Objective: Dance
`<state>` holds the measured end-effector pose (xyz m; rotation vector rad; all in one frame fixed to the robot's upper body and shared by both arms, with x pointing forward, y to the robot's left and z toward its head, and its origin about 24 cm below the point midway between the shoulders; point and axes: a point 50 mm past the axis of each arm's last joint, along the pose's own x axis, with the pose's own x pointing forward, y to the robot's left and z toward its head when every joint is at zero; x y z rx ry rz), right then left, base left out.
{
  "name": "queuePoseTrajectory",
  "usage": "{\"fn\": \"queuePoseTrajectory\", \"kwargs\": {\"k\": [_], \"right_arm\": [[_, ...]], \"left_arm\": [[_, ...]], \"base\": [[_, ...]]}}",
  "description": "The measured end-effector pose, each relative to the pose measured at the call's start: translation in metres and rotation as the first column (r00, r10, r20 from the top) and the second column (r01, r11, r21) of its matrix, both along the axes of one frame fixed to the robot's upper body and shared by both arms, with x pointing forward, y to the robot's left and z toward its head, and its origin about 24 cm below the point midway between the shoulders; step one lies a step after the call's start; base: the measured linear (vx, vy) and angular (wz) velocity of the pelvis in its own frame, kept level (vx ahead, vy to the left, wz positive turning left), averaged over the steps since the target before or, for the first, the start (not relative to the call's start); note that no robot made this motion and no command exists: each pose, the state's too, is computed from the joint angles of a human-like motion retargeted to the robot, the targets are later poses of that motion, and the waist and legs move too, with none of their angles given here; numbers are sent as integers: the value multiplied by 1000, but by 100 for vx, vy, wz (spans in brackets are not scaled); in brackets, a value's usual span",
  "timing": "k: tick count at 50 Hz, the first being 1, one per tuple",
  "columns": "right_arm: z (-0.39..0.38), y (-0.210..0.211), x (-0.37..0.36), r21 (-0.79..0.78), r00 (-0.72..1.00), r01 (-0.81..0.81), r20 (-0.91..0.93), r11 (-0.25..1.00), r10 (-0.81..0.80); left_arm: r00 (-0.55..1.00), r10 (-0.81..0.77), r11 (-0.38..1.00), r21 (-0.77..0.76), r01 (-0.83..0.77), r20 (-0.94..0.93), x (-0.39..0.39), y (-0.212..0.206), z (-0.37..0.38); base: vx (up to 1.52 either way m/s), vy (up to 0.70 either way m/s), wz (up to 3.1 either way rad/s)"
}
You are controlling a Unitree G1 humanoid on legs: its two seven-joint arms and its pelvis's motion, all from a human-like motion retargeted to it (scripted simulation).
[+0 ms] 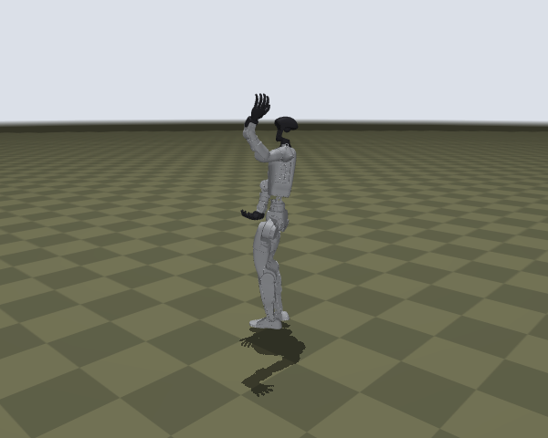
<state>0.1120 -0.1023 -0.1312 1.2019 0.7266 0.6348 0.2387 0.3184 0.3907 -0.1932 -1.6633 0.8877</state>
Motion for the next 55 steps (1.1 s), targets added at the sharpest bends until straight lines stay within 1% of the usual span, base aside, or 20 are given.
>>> {"fn": "queuePoseTrajectory", "kwargs": {"k": [3,7,12,15,18,20,22,25,27,28,31,35,38,40,42,45,48,51,55], "right_arm": [[-8,-31,-12,-106,994,58,-86,993,-67],[-15,-83,-42,-262,965,83,-220,962,-143],[-11,-144,-99,-407,843,202,-391,891,-370],[3,-185,-139,-505,757,178,-478,845,-445],[29,-225,-185,-585,668,95,-562,805,-487],[56,-252,-214,-624,602,10,-620,782,-503],[93,-281,-244,-640,532,-141,-693,755,-488],[162,-319,-281,-597,406,-381,-794,706,-452],[210,-337,-296,-561,322,-470,-828,682,-459],[234,-344,-301,-556,287,-492,-830,669,-479],[300,-362,-306,-606,212,-545,-768,580,-604],[366,-383,-286,-677,204,-625,-622,389,-756],[403,-399,-262,-699,260,-691,-479,185,-838],[421,-406,-249,-700,306,-714,-354,33,-884],[437,-414,-234,-692,388,-706,-200,-150,-900],[462,-422,-207,-622,512,-658,44,-425,-858],[487,-424,-182,-474,594,-605,266,-640,-759],[505,-420,-158,-322,652,-531,435,-783,-621],[520,-411,-128,-154,694,-427,575,-891,-433]], "left_arm": [[998,52,998,27,-51,-34,-4,8,-3],[983,148,989,41,-145,-112,-4,24,-11],[915,280,960,66,-272,-291,6,50,-29],[829,350,934,89,-347,-436,10,72,-44],[697,404,904,142,-402,-592,14,92,-64],[593,432,882,182,-435,-680,17,102,-77],[464,446,859,220,-462,-766,22,110,-90],[294,414,832,228,-505,-862,28,119,-106],[271,370,830,185,-527,-889,32,121,-107],[292,351,837,159,-523,-890,35,118,-104],[393,340,861,115,-495,-854,47,103,-88],[556,320,886,34,-463,-767,60,76,-60],[736,233,940,-47,-338,-636,68,43,-40],[833,158,975,-48,-216,-530,71,14,-26],[901,89,994,-22,-108,-425,70,-22,-12],[964,37,998,50,-24,-263,54,-68,3],[991,-64,994,78,74,-121,36,-112,3],[985,-172,980,104,172,-11,19,-151,-5],[961,-263,961,114,252,90,-2,-198,-27]], "base": [[-4,-8,-42],[-3,-13,38],[-8,-27,128],[-13,-33,155],[-17,-33,139],[-29,-34,81],[-33,-30,148],[-34,-32,160],[-26,-23,110],[-29,-18,93],[-24,-12,81],[-15,-9,69],[-10,-8,51],[-2,-10,45],[0,-15,27],[-4,-16,9],[-3,-9,8],[-2,-7,15],[-1,-7,-9]]}}
